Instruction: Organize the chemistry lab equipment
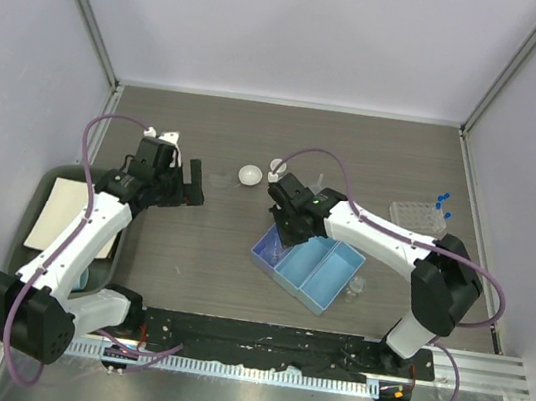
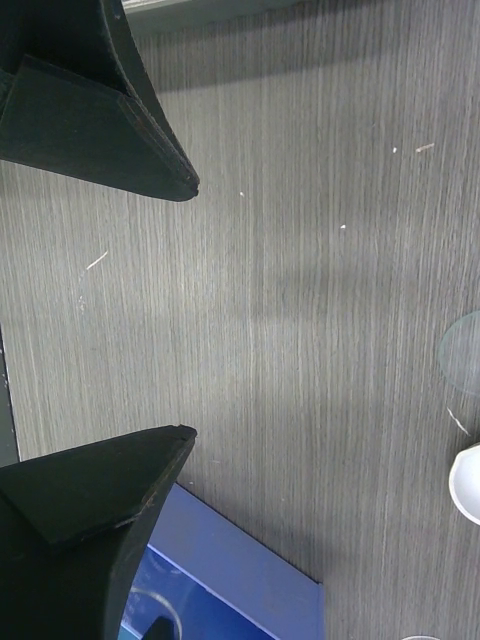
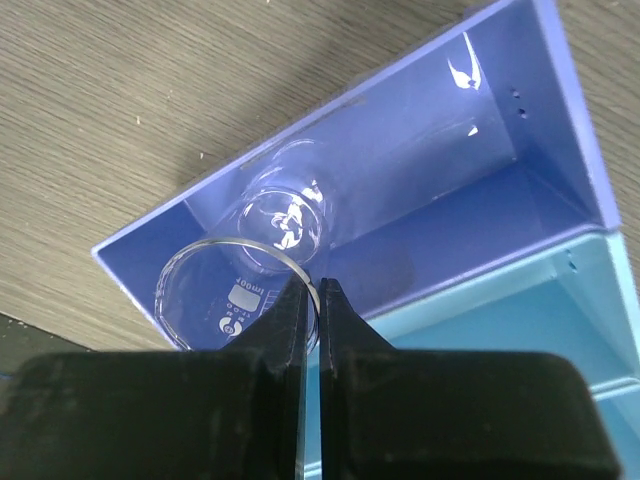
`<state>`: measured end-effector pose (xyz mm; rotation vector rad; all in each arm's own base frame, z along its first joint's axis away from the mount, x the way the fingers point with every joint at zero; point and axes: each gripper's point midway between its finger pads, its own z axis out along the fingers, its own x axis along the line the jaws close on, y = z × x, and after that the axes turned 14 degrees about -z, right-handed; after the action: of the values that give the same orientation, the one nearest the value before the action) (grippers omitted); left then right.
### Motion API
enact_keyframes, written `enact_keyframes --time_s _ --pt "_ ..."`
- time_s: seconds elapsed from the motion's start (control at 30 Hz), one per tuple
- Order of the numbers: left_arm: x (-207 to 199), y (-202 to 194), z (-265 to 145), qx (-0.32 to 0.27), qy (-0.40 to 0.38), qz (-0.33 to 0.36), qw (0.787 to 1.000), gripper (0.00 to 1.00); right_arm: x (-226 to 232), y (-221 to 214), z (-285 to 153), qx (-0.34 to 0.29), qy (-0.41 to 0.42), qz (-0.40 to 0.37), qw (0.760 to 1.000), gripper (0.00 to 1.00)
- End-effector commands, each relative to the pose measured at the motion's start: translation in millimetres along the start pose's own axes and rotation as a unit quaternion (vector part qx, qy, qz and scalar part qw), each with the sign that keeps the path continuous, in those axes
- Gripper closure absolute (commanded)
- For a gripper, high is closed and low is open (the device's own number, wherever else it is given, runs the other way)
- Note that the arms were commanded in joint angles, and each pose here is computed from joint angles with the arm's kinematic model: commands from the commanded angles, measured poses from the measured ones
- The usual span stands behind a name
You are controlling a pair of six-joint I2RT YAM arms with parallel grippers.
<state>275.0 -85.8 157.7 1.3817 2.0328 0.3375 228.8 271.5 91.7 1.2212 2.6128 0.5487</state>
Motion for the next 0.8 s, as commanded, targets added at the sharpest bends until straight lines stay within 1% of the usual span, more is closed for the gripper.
enact_keyframes --time_s 0.0,0.23,0.27,0.3,0.33,0.4,0.43,0.5,0.53,0.6,0.67,0.7,0.77 --pt "-8.3 6.8 -1.2 -0.013 -0.024 0.002 1.0 0.0 8.5 2.0 14.9 -0.016 0.022 -0.023 0.999 0.99" --pt "-7.0 5.7 0.1 -0.011 -0.022 0.002 1.0 0.0 14.6 6.0 16.0 -0.028 0.035 -0.035 0.998 0.92" --pt "-6.8 5.4 0.0 -0.011 -0.022 0.002 1.0 0.0 14.6 5.2 14.6 -0.027 0.034 -0.037 0.998 0.86" --pt "-7.6 5.7 0.2 -0.011 -0.023 0.002 1.0 0.0 14.9 6.2 13.7 -0.028 0.033 -0.039 0.998 0.81" --pt "-7.6 5.7 0.2 -0.011 -0.023 0.003 1.0 0.0 15.2 9.1 10.5 -0.032 0.032 -0.038 0.998 0.71" --pt "-7.3 5.2 0.4 -0.01 -0.022 0.002 1.0 0.0 13.3 11.2 3.7 -0.036 0.022 -0.041 0.998 0.62" --pt "-7.0 5.7 0.1 -0.011 -0.022 0.002 1.0 0.0 11.9 14.1 -1.9 -0.039 0.017 -0.041 0.998 0.55" --pt "-11.0 2.5 -0.2 -0.003 -0.033 0.002 0.999 0.0 8.0 22.9 -16.2 -0.057 0.006 -0.036 0.998 0.49" --pt "-11.2 2.3 -0.2 -0.003 -0.034 0.002 0.999 0.0 6.3 22.4 -21.8 -0.056 0.002 -0.035 0.998 0.46" --pt "-11.9 1.3 0.3 0.0 -0.035 0.001 0.999 0.0 3.8 34.6 -44.8 -0.085 -0.003 -0.029 0.996 0.45" --pt "-13.0 1.5 -0.4 0.001 -0.039 0.001 0.999 0.0 -4.0 33.8 -61.8 -0.091 -0.02 -0.022 0.995 0.43" --pt "-12.7 0.5 -0.3 0.002 -0.039 0.0 0.999 0.0 -8.1 39.1 -79.6 -0.113 -0.025 -0.015 0.993 0.42" --pt "-14.1 0.3 -0.8 0.003 -0.042 0.001 0.999 0.0 -21.1 31.5 -94.3 -0.115 -0.055 0.0 0.992 0.41"
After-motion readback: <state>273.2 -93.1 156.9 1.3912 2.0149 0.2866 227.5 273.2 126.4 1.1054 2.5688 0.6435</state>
